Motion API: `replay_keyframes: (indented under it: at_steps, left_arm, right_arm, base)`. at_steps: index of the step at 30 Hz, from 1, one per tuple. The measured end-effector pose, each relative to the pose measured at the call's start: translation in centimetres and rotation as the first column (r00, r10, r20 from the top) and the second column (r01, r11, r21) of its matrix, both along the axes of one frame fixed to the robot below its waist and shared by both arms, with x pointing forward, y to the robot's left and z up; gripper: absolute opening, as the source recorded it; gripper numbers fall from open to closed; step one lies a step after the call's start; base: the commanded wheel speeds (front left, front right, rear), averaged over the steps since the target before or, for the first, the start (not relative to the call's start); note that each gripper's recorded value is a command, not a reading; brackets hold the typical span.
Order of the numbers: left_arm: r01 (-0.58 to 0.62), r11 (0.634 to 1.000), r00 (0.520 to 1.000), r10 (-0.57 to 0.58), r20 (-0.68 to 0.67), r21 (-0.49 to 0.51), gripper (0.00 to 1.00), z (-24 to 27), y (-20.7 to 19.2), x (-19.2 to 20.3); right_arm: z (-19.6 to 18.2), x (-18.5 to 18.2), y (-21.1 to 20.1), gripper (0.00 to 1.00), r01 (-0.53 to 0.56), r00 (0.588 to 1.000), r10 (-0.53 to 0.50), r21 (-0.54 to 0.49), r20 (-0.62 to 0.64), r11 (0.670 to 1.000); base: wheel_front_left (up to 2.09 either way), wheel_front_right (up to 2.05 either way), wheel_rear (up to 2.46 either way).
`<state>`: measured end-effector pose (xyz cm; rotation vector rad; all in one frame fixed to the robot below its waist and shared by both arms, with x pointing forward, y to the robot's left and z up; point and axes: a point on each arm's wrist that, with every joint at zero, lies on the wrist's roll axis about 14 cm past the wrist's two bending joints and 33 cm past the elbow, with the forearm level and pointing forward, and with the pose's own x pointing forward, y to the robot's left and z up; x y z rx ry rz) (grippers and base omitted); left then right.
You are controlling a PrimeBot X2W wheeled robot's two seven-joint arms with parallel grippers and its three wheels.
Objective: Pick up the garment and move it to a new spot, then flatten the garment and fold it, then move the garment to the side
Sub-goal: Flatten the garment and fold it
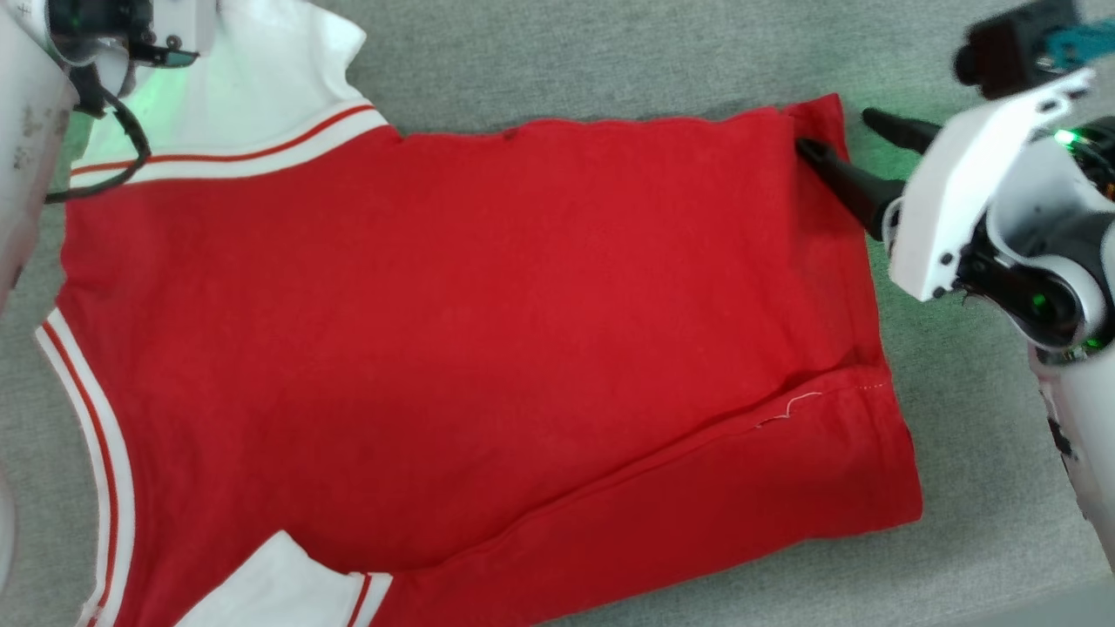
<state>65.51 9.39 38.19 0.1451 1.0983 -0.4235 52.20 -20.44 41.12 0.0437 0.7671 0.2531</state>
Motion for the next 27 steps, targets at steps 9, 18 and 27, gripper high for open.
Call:
replay_keyframes:
  at_steps: [9, 18, 27]
  left_arm:
    - [-0.004, 1.0, 1.0, 0.004, 0.006, -0.011, 0.0, 0.0, -0.1, 0.0]
    - [-0.016, 0.999, 0.999, 0.017, 0.034, -0.032, 0.0, 0.7, -0.2, -0.1]
    - [-0.025, 0.998, 0.994, 0.031, 0.101, -0.064, 0.0, 3.7, 0.6, -0.7]
  right_arm:
    - [-1.8, 0.3, 0.4, 0.25, -0.048, 0.984, 0.041, -0.04, -0.171, 0.998]
    - [-1.8, 0.6, 0.1, 0.0, -0.059, 0.977, 0.048, -0.05, -0.208, 0.997]
    - [0.4, 1.3, 0.0, 0.0, -0.065, 0.994, 0.06, -0.049, -0.093, 0.997]
  base:
    - [0.0, 0.0, 0.0]
    - [0.0, 0.0, 0.0]
    - [0.0, 0.0, 0.0]
